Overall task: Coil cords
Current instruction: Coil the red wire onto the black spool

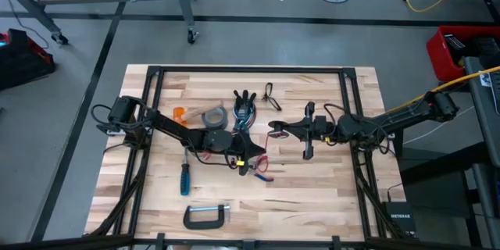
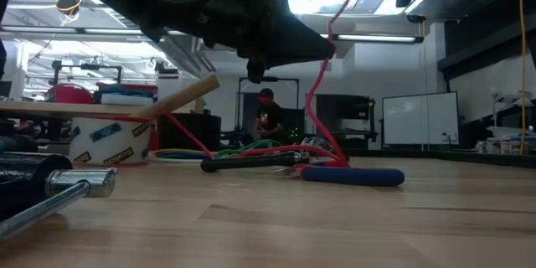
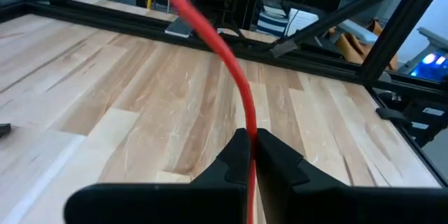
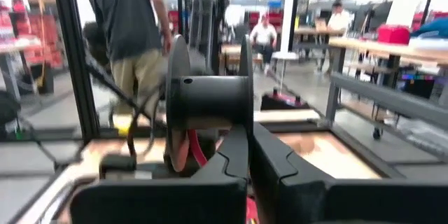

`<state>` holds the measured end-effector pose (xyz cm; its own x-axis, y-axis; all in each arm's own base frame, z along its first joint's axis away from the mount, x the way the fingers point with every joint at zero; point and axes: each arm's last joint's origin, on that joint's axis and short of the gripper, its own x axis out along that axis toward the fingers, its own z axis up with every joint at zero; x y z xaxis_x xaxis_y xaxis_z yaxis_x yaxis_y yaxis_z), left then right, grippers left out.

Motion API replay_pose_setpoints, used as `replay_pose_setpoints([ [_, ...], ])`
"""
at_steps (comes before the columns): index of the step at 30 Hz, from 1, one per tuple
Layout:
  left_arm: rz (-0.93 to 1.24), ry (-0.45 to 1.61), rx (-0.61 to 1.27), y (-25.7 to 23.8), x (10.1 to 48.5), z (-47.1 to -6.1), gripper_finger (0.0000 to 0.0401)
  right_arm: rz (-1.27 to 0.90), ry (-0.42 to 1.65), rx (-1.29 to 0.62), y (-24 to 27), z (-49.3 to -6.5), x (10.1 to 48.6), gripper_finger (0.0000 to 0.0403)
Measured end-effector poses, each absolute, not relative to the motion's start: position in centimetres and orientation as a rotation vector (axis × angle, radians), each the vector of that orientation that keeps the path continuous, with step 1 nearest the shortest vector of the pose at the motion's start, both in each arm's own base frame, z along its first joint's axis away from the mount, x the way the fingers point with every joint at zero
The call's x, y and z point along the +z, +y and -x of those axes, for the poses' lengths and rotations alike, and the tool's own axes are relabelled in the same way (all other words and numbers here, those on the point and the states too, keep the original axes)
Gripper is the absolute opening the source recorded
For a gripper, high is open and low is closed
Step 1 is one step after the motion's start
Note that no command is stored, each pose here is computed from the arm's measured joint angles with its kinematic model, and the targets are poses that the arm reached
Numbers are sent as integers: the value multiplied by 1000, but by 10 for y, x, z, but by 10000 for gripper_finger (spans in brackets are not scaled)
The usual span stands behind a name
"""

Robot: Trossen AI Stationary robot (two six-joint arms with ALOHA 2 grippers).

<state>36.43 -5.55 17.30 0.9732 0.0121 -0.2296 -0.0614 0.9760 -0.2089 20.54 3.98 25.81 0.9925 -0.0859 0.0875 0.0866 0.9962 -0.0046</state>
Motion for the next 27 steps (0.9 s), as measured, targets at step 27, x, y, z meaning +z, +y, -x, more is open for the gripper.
replay_pose_setpoints([
  [27,364,298,148,-50,202,-345,0,75,330,-272,33,-199,216,1],
])
